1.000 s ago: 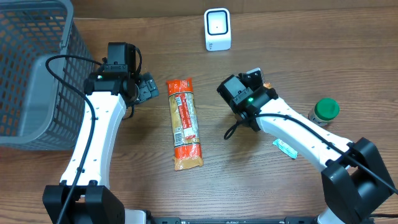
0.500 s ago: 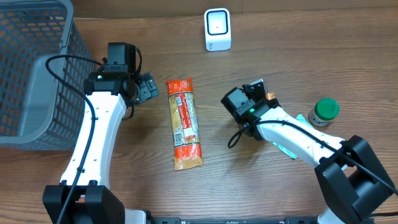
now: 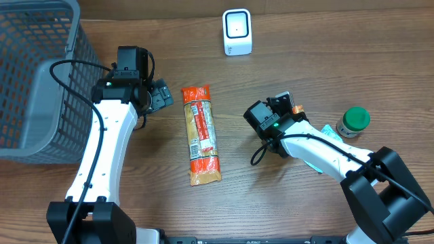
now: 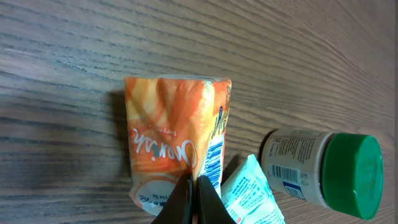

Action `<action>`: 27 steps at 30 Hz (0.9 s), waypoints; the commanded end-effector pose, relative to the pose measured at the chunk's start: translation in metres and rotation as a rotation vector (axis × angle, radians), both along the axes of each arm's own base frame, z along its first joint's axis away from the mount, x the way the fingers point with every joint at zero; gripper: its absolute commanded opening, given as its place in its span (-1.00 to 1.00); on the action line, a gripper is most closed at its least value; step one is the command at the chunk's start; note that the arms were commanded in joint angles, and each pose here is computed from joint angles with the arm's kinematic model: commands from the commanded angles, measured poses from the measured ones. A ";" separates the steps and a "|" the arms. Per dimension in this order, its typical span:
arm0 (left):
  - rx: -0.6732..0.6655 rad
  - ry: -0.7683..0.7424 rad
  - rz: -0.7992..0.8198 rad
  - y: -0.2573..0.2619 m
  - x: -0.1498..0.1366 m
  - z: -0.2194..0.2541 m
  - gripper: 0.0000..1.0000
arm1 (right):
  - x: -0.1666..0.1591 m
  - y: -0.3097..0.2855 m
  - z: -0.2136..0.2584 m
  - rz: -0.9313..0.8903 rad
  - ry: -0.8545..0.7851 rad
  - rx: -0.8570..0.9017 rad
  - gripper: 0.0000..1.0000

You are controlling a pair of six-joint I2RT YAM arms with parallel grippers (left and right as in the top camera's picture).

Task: Scan the item barcode
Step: 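Carry the snack pack right and set it near the green jar, then release the snack pack and raise the right gripper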

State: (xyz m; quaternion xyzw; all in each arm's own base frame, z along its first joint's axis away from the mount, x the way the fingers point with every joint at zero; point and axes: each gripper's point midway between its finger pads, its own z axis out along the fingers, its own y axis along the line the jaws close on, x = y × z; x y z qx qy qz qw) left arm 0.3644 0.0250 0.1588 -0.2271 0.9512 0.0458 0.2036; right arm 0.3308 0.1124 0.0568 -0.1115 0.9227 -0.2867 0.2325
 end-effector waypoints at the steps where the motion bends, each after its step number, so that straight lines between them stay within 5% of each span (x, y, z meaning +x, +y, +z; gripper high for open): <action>1: 0.013 0.004 -0.006 0.002 0.001 -0.001 0.99 | -0.004 -0.005 -0.002 0.003 -0.005 -0.027 -0.93; 11: 0.013 0.004 -0.006 0.002 0.001 -0.001 0.99 | -0.004 0.004 -0.011 0.009 0.004 0.033 -0.81; 18: 0.013 0.005 -0.006 0.002 0.001 -0.001 0.99 | -0.004 0.003 -0.010 0.009 0.007 0.030 -0.26; 27: 0.013 0.004 -0.006 0.002 0.001 -0.001 1.00 | 0.008 0.012 0.006 0.008 -0.026 0.057 0.20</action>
